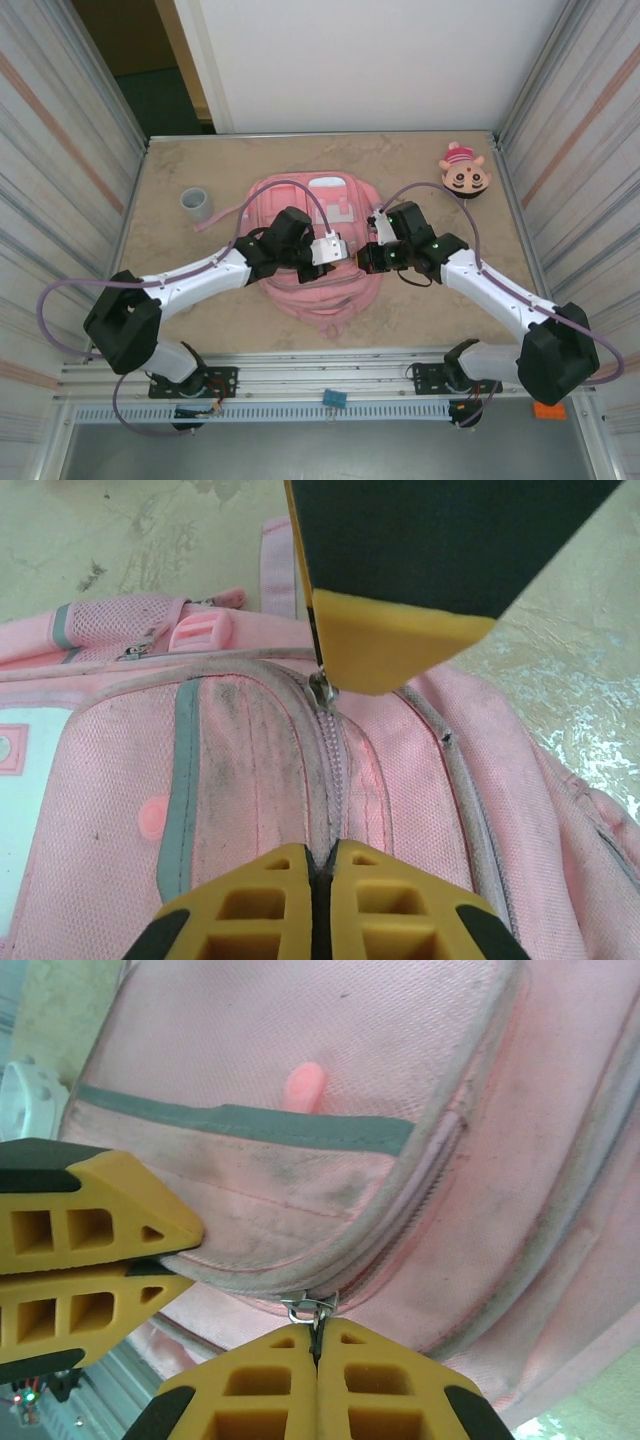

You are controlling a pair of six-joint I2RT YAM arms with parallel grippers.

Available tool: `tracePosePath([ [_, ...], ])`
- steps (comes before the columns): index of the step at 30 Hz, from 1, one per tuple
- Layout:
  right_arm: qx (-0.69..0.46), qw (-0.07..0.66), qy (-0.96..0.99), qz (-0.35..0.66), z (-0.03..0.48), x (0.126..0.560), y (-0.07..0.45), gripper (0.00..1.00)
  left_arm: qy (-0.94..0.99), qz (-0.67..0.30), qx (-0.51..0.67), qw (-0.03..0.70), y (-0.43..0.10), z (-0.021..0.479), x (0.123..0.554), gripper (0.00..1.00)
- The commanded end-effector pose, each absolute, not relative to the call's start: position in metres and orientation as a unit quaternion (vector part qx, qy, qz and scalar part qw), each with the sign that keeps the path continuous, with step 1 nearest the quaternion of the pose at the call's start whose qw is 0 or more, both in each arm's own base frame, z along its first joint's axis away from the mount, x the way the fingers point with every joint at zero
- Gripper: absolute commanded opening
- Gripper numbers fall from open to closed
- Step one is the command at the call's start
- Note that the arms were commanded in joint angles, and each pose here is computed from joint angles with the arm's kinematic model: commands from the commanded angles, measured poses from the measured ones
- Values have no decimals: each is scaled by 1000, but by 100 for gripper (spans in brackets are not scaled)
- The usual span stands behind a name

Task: Pack the student bag

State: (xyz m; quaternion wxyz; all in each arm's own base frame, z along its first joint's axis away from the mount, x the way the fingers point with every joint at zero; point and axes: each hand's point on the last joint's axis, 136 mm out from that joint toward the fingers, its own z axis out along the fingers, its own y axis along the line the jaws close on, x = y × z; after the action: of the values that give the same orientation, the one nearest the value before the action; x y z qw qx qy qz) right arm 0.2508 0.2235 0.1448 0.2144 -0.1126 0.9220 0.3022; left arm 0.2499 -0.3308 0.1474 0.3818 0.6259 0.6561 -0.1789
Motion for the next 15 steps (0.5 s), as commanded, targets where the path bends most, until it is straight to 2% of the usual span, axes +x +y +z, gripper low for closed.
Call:
tracePosePath([
  [1, -72, 256, 931, 250, 146, 268, 198, 0, 657, -185, 615, 394, -324, 159, 249, 0],
  [15, -33, 295, 932, 209, 143, 293, 180, 0, 608, -266, 642, 384, -338, 176, 220, 0],
])
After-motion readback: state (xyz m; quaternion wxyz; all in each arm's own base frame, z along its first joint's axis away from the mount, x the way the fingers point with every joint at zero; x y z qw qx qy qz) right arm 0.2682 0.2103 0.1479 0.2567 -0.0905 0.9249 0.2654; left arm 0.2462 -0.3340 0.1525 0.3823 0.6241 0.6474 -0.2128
